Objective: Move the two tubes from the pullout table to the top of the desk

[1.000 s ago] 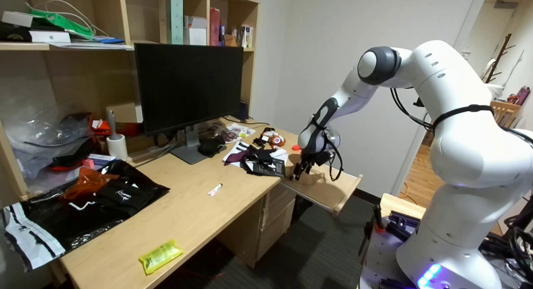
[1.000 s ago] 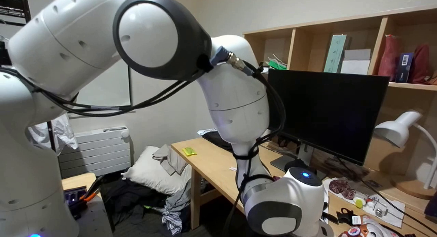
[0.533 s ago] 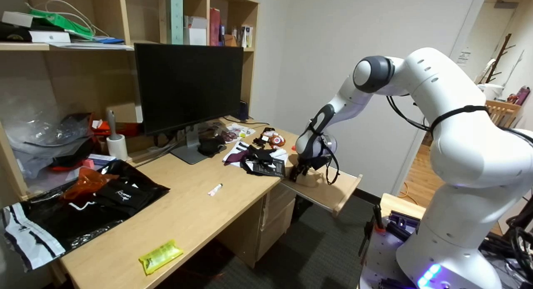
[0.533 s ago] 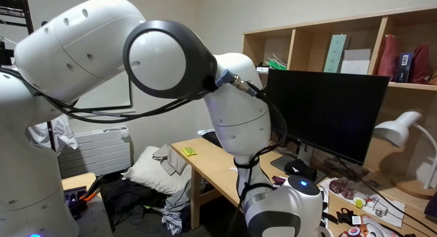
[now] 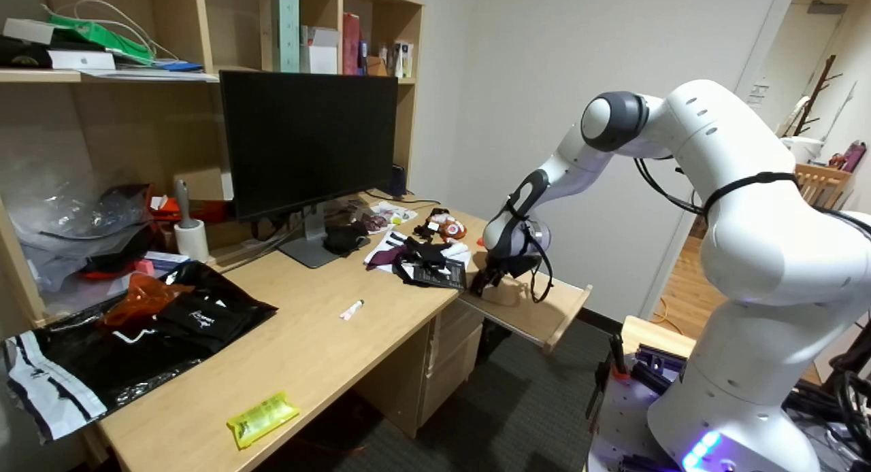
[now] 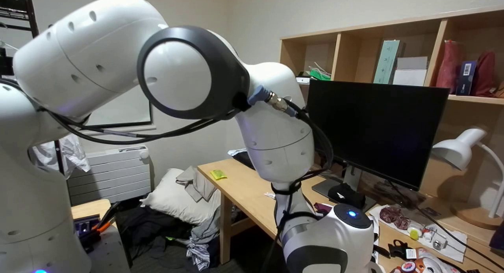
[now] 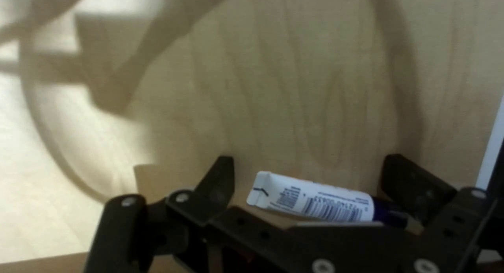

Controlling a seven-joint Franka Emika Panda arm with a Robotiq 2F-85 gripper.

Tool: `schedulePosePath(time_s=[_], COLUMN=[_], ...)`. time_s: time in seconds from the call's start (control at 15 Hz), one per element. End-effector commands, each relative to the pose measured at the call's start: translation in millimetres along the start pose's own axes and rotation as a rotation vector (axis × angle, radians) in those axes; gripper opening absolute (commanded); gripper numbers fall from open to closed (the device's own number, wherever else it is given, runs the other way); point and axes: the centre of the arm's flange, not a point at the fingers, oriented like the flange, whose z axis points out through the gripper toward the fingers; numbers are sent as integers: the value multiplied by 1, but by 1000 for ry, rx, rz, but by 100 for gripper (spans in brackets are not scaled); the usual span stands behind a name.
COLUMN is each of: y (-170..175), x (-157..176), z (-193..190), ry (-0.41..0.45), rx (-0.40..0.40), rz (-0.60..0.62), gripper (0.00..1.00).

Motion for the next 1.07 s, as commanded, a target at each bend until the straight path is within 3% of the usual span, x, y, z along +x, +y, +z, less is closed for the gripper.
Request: schedulePosePath(time_s=[0.0, 0.47, 1.0], y=[-2, -1, -11], x=[0, -2, 0], z=[-1, -8, -14], ry=[60, 131, 197], rx=[19, 16, 29], rz=[6, -2, -165], gripper=[100, 100, 100])
